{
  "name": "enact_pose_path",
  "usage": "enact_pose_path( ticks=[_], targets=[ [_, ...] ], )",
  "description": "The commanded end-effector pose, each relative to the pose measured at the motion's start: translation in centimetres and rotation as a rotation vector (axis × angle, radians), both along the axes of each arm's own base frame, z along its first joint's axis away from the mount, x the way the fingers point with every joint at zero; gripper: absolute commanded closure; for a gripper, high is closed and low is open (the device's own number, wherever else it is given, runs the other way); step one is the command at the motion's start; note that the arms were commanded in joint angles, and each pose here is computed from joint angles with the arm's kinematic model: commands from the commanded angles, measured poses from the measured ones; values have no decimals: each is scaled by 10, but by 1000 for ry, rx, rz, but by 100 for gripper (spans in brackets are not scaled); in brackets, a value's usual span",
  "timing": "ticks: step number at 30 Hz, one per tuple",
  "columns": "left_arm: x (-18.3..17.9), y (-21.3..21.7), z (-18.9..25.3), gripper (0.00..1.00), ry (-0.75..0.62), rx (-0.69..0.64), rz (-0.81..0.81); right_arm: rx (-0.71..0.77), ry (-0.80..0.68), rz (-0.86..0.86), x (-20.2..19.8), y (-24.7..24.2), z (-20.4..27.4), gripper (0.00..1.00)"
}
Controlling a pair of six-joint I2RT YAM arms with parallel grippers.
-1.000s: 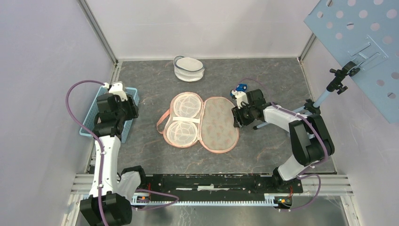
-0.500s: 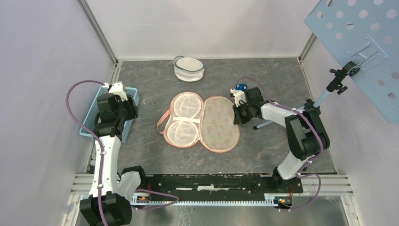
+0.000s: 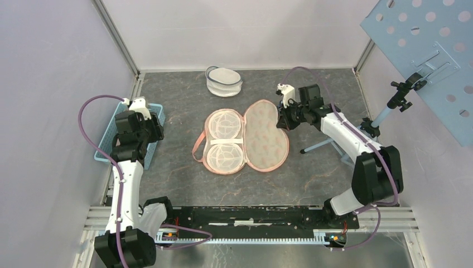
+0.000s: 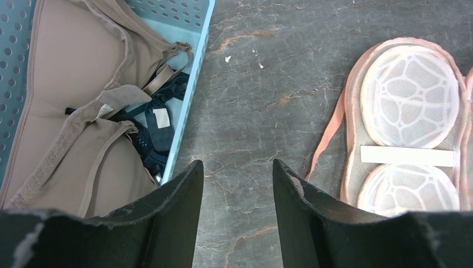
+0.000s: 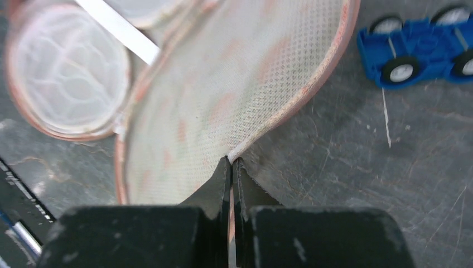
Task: Unzip the laundry bag and remove the bra
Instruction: Close the laundry bag at the center of the board.
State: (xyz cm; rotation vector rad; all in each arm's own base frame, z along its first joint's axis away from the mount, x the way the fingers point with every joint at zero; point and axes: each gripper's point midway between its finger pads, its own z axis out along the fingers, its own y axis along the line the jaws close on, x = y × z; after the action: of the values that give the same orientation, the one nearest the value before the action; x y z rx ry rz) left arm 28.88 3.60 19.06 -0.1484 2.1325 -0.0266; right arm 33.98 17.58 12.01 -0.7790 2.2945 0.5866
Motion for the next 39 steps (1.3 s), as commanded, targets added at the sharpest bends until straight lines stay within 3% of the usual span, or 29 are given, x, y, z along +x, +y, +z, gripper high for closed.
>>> enact_pose_path(
  ticks=[1, 8, 25, 39],
  targets=[
    [6, -3, 6, 45, -35, -19, 0, 149, -74, 103, -4, 24, 59, 100],
    [7, -4, 7, 45, -34, -24, -5, 385, -29, 167, -11, 70, 91, 100],
    [4, -4, -5, 45, -2, -18, -17, 444, 62, 361, -23, 187, 81, 100],
    [-8, -4, -12, 45, 18, 14, -37, 548, 145, 382, -19, 262, 34, 100]
  ],
)
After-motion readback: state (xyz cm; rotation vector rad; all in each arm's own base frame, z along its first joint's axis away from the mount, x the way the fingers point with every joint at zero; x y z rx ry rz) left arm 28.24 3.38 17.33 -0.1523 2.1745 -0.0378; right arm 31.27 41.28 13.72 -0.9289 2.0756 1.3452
